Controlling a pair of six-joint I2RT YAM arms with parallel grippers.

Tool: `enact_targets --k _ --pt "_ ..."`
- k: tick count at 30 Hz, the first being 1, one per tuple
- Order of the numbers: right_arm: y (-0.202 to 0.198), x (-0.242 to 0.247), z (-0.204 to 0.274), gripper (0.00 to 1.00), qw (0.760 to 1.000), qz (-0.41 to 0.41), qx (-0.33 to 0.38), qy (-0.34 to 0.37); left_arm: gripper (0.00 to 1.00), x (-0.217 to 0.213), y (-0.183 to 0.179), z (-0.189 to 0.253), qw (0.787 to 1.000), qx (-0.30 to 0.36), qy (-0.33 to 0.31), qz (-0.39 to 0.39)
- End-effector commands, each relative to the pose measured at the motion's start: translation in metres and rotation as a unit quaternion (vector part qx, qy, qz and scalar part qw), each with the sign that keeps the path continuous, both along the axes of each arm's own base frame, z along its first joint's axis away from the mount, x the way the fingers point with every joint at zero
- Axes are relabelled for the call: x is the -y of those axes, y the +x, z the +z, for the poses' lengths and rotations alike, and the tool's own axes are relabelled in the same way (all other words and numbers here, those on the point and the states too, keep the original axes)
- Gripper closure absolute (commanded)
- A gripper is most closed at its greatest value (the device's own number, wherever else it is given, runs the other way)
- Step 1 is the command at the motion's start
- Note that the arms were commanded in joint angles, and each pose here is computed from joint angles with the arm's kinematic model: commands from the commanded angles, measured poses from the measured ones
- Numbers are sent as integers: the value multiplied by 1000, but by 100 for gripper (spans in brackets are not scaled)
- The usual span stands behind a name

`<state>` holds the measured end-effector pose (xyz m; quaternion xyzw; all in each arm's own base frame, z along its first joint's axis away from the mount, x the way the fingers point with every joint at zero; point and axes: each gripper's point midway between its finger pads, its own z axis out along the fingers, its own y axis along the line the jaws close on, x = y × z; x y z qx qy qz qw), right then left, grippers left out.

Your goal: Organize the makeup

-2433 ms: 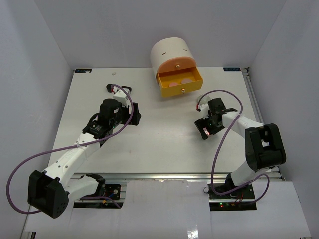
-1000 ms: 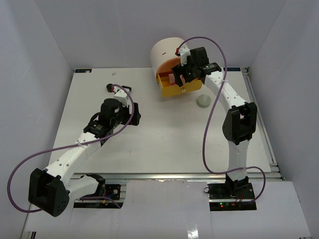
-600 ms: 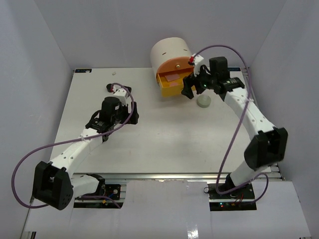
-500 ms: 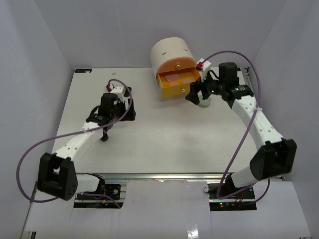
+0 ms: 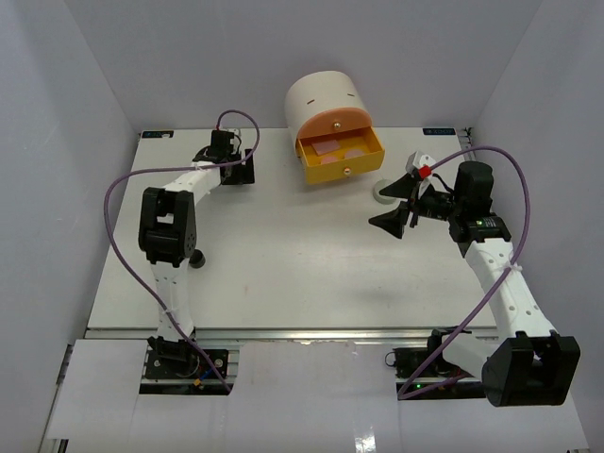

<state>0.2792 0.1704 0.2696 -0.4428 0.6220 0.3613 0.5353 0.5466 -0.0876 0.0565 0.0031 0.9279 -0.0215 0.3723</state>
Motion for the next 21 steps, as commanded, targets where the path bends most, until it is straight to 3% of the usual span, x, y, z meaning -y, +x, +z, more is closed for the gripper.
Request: enact_targets --k 1,9,15,18,21 --pt "-2 -2 11 10 999 22 29 12 2 -15 38 43 997 54 56 2" --pt "5 2 5 10 1000 6 22 7 2 -17 58 13 995 40 89 -20" --pt "9 5 3 10 1000 -3 20 5 2 -11 61 -6 996 27 76 -32" --pt "11 7 1 10 1000 -6 18 4 8 -7 61 -12 997 24 68 -35" --pt "12 7 0 10 1000 -8 17 4 23 -7 60 -10 997 24 64 -33"
